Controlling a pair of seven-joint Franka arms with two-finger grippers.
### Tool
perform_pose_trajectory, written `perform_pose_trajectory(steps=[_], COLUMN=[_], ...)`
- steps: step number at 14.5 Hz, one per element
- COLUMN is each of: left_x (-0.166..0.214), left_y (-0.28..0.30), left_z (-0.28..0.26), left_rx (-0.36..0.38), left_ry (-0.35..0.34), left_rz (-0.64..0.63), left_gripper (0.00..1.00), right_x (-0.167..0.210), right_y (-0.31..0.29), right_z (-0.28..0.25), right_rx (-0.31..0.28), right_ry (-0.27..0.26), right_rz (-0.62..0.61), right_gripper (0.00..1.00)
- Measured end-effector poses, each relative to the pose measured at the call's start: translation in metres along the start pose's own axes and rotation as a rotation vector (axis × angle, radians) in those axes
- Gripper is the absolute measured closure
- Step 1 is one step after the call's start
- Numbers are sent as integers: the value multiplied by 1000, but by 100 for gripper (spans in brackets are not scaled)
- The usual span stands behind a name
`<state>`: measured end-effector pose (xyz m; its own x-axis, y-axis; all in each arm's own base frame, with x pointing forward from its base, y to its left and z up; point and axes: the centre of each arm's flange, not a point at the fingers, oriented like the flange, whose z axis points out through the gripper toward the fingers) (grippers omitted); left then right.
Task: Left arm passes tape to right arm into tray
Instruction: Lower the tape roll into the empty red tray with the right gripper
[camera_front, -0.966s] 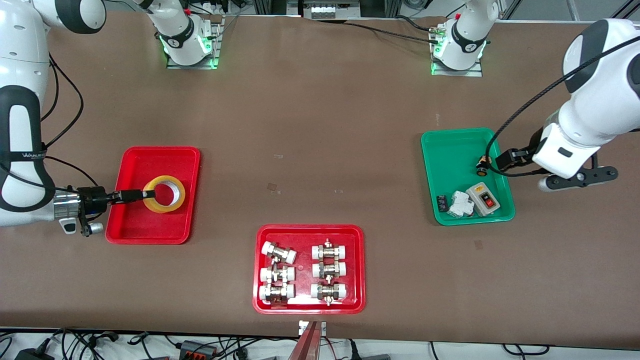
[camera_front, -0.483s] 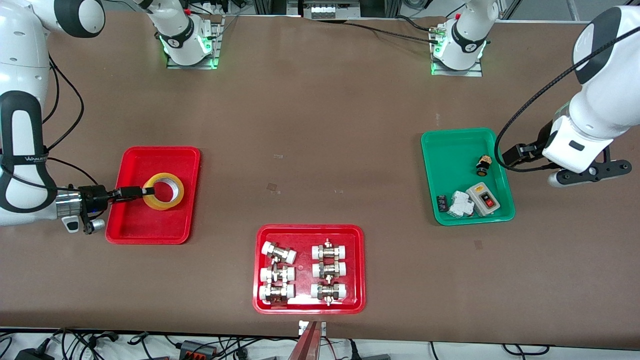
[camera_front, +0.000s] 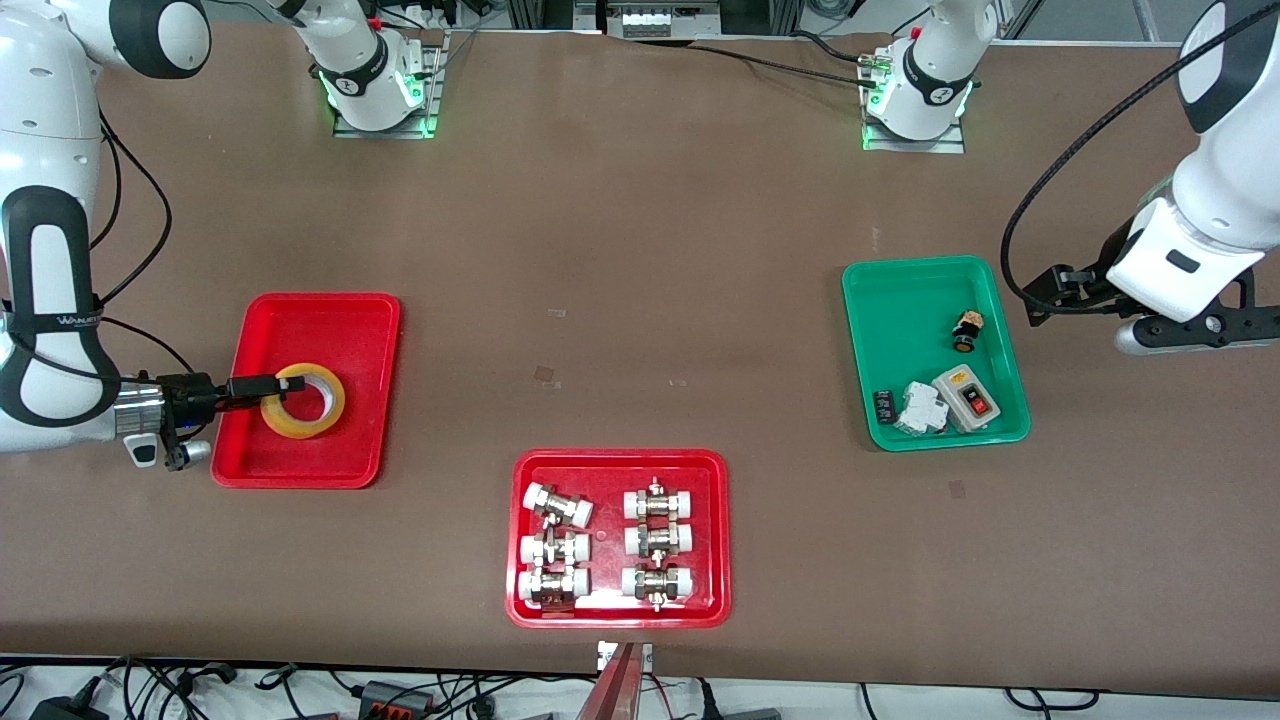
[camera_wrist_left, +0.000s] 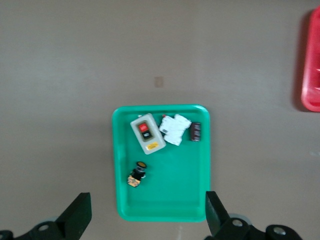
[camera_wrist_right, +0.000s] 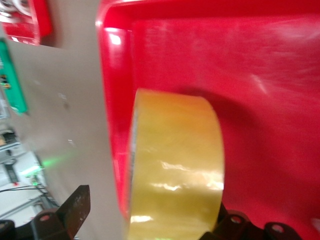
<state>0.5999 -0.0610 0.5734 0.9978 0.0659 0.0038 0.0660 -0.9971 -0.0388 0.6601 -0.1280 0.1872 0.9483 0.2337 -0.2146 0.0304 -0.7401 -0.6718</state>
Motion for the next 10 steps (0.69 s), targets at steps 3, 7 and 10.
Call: perform_pose_trajectory(steps=[3,7,10], left_x=[0,-10,-30], left_y=[-3,-6,-9], left_z=[5,0,7], left_rx=[-31,-10,-1], left_ry=[-33,-61,-42], left_rz=[0,-13,-18], left_gripper=[0,0,0], right_x=[3,11,22], right_y=[-2,-9,-21], right_z=[3,9,16], right_rx=[-27,-96,-237], right_ry=[-10,-23,-70], right_rz=[-21,-61,-121], right_gripper=[0,0,0])
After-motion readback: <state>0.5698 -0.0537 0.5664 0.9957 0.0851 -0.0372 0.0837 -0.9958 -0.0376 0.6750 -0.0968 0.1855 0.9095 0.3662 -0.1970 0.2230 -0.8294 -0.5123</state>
